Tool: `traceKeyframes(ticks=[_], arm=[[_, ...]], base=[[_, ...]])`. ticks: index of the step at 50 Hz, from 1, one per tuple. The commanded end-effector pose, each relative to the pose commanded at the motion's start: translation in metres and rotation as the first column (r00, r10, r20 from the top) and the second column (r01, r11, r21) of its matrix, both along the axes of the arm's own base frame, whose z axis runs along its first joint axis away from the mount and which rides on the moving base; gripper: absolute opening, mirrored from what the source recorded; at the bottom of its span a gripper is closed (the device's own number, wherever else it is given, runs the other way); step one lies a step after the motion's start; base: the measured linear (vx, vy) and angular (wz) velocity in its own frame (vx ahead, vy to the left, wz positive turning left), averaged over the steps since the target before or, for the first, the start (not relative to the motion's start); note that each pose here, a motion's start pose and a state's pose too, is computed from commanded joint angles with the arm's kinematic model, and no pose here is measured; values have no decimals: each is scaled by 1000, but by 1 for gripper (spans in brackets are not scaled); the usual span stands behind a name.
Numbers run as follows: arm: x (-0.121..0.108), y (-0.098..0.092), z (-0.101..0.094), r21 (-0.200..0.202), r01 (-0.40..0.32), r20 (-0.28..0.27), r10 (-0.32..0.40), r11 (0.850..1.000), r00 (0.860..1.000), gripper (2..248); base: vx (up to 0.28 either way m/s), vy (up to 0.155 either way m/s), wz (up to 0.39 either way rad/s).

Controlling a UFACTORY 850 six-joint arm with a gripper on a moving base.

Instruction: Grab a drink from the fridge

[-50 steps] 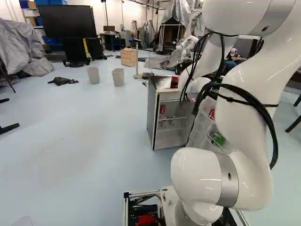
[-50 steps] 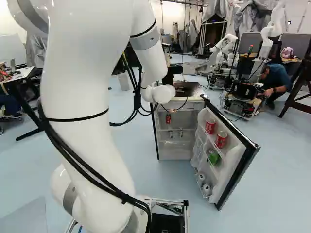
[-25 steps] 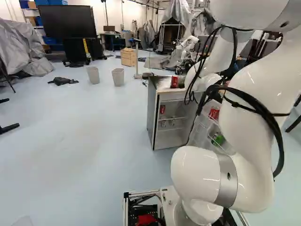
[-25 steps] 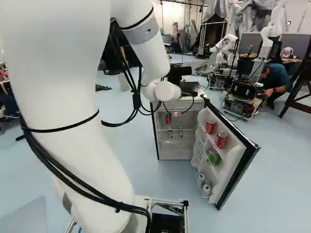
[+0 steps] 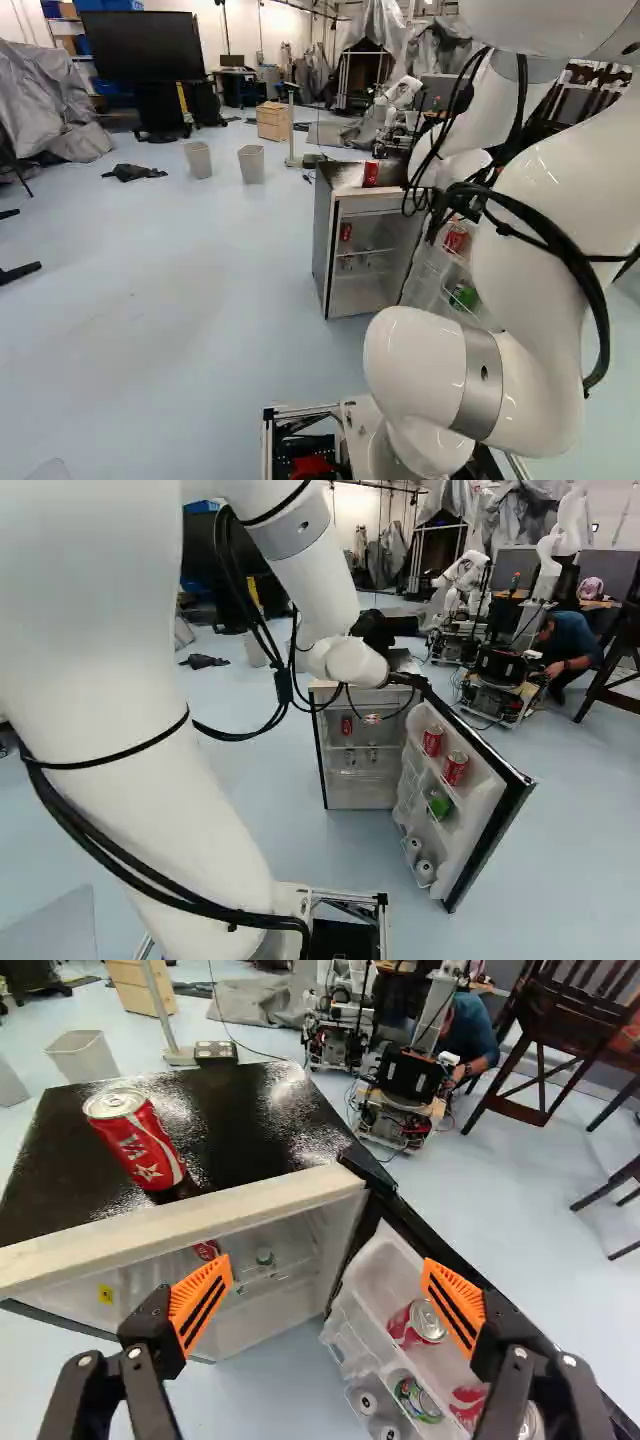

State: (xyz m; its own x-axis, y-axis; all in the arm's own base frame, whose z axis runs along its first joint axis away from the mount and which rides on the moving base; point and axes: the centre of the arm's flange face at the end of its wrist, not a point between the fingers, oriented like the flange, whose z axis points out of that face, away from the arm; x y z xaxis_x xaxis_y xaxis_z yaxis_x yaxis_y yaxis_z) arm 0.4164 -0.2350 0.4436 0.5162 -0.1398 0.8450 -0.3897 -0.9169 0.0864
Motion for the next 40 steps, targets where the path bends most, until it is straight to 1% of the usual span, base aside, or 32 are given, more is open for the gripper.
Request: traceKeyframes(ticks=[9,19,29,40], arm=[[-8,-13,7,26,62,-12,-62,998,998,247],[-16,-28,14,56,130,-25,-129,990,991,247],[-25,-42,21,91,196,-43,-192,976,980,247],[-34,-57,29,132,264,-65,-258,955,964,247]], base=[[0,0,0],[0,0,0],[0,0,0],[0,0,0]])
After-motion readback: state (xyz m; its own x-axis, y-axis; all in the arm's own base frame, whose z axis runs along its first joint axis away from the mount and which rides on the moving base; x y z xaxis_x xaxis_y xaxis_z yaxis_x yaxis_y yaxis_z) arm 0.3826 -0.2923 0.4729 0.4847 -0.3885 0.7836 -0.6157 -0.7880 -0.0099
